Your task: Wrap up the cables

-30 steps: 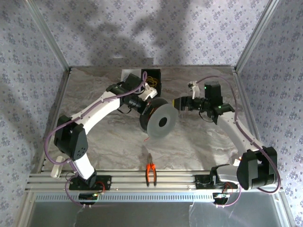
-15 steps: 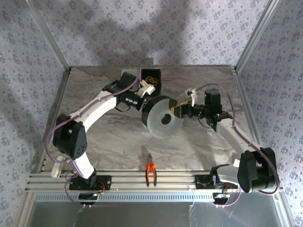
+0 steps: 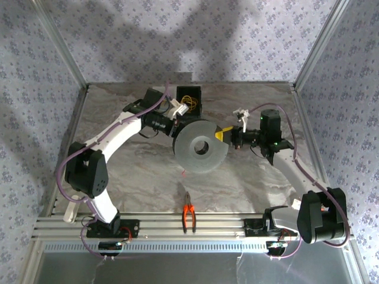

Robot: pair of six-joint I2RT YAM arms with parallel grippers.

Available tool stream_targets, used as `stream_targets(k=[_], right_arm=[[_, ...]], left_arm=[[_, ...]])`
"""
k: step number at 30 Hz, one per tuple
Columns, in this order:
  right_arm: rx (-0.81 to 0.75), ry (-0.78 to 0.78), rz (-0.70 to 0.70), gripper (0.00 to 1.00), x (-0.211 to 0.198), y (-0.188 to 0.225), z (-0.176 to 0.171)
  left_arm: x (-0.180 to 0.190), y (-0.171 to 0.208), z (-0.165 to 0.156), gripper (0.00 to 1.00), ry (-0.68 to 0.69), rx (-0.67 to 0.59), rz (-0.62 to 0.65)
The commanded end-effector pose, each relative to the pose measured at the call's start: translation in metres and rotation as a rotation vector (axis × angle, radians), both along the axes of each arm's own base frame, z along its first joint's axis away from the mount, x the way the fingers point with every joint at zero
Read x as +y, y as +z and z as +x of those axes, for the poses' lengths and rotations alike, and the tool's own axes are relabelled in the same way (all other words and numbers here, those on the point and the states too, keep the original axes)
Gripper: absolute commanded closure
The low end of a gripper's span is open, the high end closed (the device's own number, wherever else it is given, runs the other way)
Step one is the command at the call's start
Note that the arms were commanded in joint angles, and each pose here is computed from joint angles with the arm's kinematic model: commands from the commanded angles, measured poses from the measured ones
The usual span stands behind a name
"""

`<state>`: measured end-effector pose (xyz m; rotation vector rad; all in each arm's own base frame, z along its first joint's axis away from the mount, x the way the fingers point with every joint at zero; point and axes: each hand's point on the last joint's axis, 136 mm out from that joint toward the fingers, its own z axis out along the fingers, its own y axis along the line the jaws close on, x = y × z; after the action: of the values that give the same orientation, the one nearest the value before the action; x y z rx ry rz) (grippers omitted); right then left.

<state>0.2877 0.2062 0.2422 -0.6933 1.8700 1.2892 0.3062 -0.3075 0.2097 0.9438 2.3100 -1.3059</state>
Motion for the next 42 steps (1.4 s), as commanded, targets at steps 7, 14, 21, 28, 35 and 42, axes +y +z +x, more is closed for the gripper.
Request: stream_targets(k=[7,14,21,28,35,42], right_arm=[[0.032,0.08,0.023,1.0,0.017,0.01,-0.021],[0.016,0.1,0.038,1.0,0.017,0.018,-0.029],[0.032,0.099,0.035,1.0,0.017,0.013,-0.03],[0.112,0.014,0.016,1.0,0.017,-0.009,-0.007],[0.316,-0.139,0.06,1.0,0.024,-0.054,0.043],[0.455,-0.228,0.052,1.0,0.032,-0.103,0.072]], left_arm=[[-0.023,0.038,0.016,0.54,-0.002,-0.047,-0.115],[-0.009,0.04,0.033,0.29,0.057,-0.052,-0.1],[0.018,0.057,0.065,0.01,0.188,-0.133,-0.052],[0.07,0.077,0.097,0.0,0.489,-0.341,0.133],[0.127,0.072,0.085,0.0,0.8,-0.574,0.406],[0.163,0.059,0.058,0.0,0.947,-0.602,0.47]])
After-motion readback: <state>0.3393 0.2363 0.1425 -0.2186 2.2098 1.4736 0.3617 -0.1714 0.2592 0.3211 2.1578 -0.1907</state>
